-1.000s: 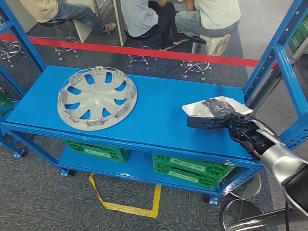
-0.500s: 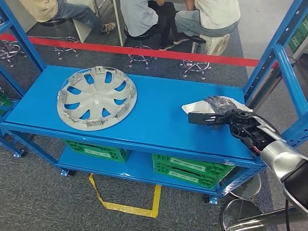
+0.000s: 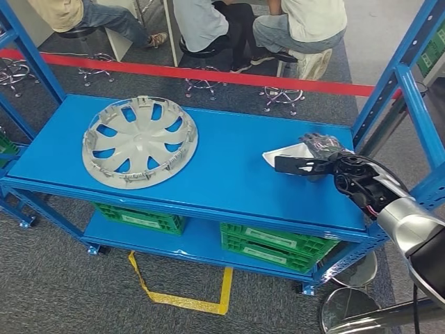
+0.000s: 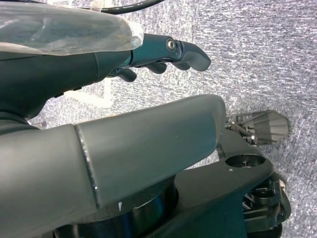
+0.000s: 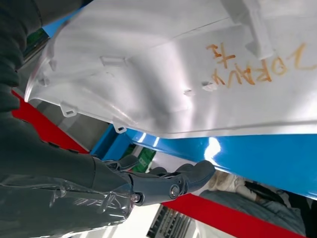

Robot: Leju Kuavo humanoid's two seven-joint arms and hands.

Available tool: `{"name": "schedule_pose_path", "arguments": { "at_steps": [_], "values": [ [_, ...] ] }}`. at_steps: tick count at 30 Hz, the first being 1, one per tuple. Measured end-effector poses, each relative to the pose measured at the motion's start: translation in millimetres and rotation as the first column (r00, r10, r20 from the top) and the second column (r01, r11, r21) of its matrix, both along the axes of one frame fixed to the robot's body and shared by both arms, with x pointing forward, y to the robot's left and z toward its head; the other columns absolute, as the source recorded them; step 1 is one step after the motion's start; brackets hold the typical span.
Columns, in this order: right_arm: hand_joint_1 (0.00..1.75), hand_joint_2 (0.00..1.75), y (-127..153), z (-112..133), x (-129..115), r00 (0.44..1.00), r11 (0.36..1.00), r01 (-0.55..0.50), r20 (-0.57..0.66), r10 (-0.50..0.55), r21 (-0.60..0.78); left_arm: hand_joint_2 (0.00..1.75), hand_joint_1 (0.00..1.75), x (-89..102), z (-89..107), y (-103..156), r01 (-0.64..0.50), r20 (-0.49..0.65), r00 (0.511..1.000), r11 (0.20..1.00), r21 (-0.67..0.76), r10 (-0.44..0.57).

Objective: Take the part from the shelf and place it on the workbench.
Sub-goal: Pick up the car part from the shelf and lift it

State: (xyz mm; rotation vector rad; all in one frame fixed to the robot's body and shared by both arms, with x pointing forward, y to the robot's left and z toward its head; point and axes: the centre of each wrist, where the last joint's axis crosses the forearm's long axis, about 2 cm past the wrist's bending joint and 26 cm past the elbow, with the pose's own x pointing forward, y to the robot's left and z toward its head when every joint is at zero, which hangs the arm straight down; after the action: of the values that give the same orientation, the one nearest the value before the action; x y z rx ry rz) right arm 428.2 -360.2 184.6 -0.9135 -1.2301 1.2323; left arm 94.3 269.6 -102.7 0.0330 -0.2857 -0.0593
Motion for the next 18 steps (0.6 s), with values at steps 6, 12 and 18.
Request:
{"name": "schedule_pose_path", "arguments": {
  "at_steps": [6, 12, 18],
  "values": [
    [0.0, 1.75, -1.4, -0.4, 0.3, 1.0, 1.0, 0.007, -0.005, -0.007, 0.002, 0.0, 0.0, 0.1, 0.0, 0.2, 0.002, 0.0, 1.0, 1.0, 0.001, -0.002],
    [0.0, 1.75, -2.3, -0.7, 0.4, 1.0, 1.0, 0.007, -0.012, -0.007, 0.009, 0.0, 0.0, 0.2, 0.0, 0.4, 0.003, 0.0, 1.0, 1.0, 0.0, -0.003],
    [0.0, 1.75, -3.5, 0.0, 1.6, 0.998, 0.999, 0.0, -0.061, 0.002, 0.034, 0.0, 0.0, 0.2, 0.0, 1.0, 0.003, 0.001, 1.0, 1.0, 0.0, -0.003]
  ]
}}
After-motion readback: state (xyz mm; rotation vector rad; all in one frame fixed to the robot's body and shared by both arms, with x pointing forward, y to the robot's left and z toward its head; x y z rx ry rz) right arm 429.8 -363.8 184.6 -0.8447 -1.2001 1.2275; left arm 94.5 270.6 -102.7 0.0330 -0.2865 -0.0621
